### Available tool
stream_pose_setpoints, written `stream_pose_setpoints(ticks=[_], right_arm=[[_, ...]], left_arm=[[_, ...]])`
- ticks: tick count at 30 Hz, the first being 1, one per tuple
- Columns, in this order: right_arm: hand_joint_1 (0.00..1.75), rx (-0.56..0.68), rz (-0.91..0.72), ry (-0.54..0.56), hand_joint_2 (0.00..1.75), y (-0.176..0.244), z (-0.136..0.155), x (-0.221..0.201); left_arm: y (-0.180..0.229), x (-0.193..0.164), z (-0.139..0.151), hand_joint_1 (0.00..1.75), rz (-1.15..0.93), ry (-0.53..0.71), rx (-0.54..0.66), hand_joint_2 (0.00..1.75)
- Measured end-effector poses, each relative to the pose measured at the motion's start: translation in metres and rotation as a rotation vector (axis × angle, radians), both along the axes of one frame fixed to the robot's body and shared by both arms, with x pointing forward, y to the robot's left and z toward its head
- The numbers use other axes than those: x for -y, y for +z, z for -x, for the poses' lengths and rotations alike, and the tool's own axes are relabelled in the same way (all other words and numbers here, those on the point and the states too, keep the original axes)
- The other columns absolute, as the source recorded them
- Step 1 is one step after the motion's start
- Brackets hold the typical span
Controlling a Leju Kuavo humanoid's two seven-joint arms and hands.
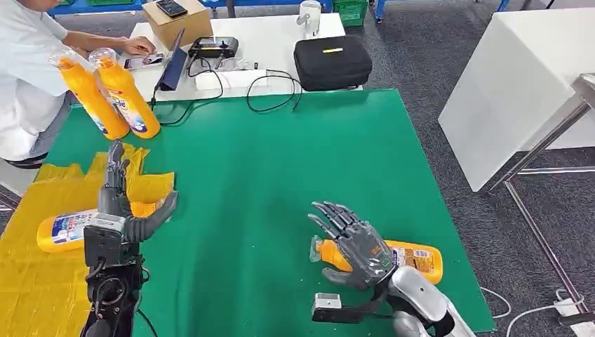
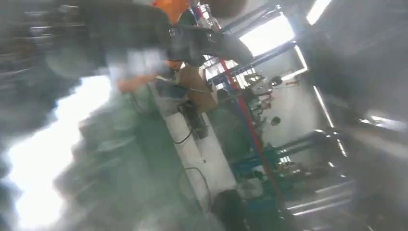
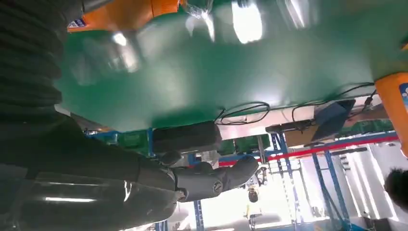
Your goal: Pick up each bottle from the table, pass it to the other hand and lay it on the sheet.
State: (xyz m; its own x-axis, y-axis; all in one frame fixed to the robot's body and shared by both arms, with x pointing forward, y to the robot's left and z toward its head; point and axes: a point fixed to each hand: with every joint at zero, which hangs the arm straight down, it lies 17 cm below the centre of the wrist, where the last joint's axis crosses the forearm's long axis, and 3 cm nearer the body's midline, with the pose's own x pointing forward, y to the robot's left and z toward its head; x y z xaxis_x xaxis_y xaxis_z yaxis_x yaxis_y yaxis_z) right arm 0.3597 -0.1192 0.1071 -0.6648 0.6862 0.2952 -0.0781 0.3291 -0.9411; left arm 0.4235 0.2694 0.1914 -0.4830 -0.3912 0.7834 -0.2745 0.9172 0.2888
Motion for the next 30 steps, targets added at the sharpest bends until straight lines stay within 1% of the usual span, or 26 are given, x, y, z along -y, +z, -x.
stream_pose_setpoints(ticks=[3,5,8,10,12,14,16,19,24,30], right_arm=[[0.0,-0.028,0.029,0.018,1.75,-0.009,0.003,0.0],[0.0,-0.085,0.067,0.043,1.75,-0.026,0.011,0.005],[0.0,-0.161,0.109,0.044,1.75,-0.055,0.025,0.024],[0.0,-0.212,0.138,0.022,1.75,-0.076,0.033,0.04],[0.0,-0.252,0.177,-0.03,1.75,-0.095,0.036,0.057],[0.0,-0.263,0.23,-0.104,1.75,-0.11,0.032,0.076],[0.0,-0.265,0.314,-0.206,1.75,-0.124,0.022,0.1],[0.0,-0.244,0.375,-0.279,1.75,-0.132,0.002,0.118],[0.0,-0.248,0.39,-0.319,1.75,-0.137,-0.013,0.126],[0.0,-0.256,0.391,-0.351,1.75,-0.14,-0.022,0.129]], left_arm=[[0.0,0.0,0.0,0.0,0.005,-0.003,0.002,1.75],[0.002,0.001,0.001,0.0,0.024,-0.013,0.013,1.75],[0.011,0.001,0.006,0.0,0.11,-0.049,0.053,1.75],[0.022,-0.001,0.01,0.0,0.177,-0.07,0.087,1.75],[0.031,-0.003,0.014,0.0,0.227,-0.076,0.114,1.75],[0.038,-0.005,0.015,0.0,0.254,-0.075,0.127,1.75],[0.038,-0.008,0.014,0.0,0.294,-0.074,0.116,1.75],[0.037,-0.008,0.014,0.0,0.316,-0.07,0.113,1.75],[0.036,-0.01,0.014,0.0,0.341,-0.061,0.113,1.75],[0.036,-0.011,0.014,0.0,0.349,-0.056,0.112,1.75]])
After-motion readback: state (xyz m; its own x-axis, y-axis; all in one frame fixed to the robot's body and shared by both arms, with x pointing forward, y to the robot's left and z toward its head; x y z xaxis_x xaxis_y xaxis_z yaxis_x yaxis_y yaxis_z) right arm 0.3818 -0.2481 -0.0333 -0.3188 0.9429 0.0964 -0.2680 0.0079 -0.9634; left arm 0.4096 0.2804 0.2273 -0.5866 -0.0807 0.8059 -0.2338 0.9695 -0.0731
